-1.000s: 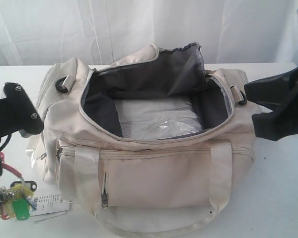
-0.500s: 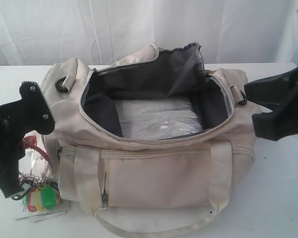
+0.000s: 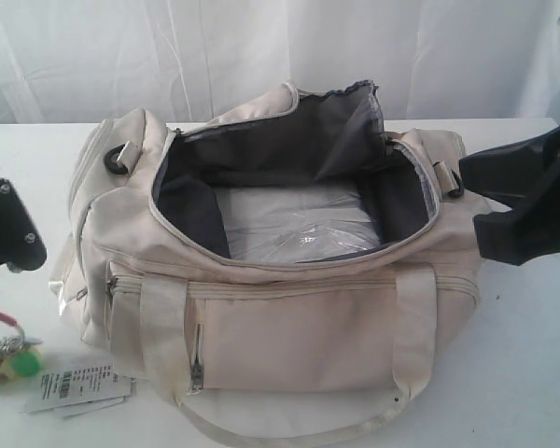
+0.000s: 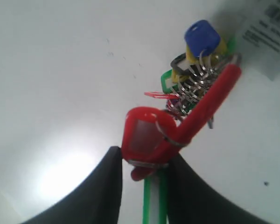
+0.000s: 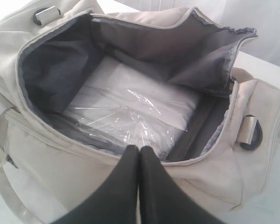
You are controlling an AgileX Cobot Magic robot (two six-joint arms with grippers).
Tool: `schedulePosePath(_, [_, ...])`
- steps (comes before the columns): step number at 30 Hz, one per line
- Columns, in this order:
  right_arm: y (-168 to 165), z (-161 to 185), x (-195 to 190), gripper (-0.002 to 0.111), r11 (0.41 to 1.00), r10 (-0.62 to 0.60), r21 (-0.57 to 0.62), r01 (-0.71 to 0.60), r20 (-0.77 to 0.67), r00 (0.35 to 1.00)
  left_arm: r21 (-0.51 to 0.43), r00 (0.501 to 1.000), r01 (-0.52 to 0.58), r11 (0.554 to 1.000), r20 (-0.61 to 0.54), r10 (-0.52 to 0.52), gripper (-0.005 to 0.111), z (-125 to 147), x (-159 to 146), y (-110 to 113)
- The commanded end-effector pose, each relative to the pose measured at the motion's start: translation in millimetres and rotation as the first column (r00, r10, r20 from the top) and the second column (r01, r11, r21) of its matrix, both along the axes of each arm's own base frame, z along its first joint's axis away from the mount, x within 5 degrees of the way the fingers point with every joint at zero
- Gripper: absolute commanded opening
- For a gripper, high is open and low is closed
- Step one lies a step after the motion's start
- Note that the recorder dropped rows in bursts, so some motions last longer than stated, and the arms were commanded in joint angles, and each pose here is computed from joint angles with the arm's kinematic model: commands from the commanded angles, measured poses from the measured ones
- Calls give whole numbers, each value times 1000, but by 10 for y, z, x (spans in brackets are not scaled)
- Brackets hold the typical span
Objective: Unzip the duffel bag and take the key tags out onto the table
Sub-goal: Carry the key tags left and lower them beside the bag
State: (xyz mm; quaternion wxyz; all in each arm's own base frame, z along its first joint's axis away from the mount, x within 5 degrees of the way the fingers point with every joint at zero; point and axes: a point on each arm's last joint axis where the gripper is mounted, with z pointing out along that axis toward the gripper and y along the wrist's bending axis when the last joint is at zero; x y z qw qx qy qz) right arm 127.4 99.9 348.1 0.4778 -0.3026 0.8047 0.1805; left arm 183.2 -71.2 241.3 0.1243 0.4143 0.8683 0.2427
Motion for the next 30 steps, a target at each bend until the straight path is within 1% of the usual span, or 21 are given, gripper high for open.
schedulePosePath(1, [-2,-8,-4,0,1000,0,3,0,-1,1000,20,987,-97,995,-125,99,0,-36,-143,61])
schedulePosePath(3, [-2,-8,-4,0,1000,-2,5,2,-2,1000,12,987,-50,999,-155,51,0,-47,-152,41])
schedulePosePath(5, [-2,-8,-4,0,1000,-1,6,1,-3,1000,-18,984,42,999,-171,-45,0,-59,-138,-6])
schedulePosePath(7, [-2,-8,-4,0,1000,-1,6,1,-3,1000,-76,983,112,991,-139,-122,0,-66,-100,-76])
schedulePosePath(9, [-2,-8,-4,0,1000,-1,6,1,-3,1000,-132,975,197,971,-76,-208,0,-59,-43,-157])
schedulePosePath(12, [-2,-10,-5,0,1000,-1,5,1,-5,1000,-157,949,312,937,17,-314,0,-41,44,-245])
schedulePosePath(14, [-2,-10,-5,0,1000,-1,5,1,-5,1000,-154,937,349,924,53,-345,0,-52,95,-283])
schedulePosePath(16, [-2,-10,-5,0,1000,-1,5,1,-5,1000,-142,930,368,919,59,-363,0,-81,133,-304])
schedulePosePath(23, [-2,-12,-6,0,1000,-2,5,2,-8,1000,-111,931,362,925,-11,-366,0,-222,186,-326])
schedulePosePath(28, [-3,-14,-7,0,1000,-1,3,1,-10,1000,-24,913,406,913,-25,-407,0,-259,245,-304])
schedulePosePath(30, [-3,-14,-7,0,1000,-1,3,1,-10,1000,14,904,427,904,-32,-426,2,-278,274,-298])
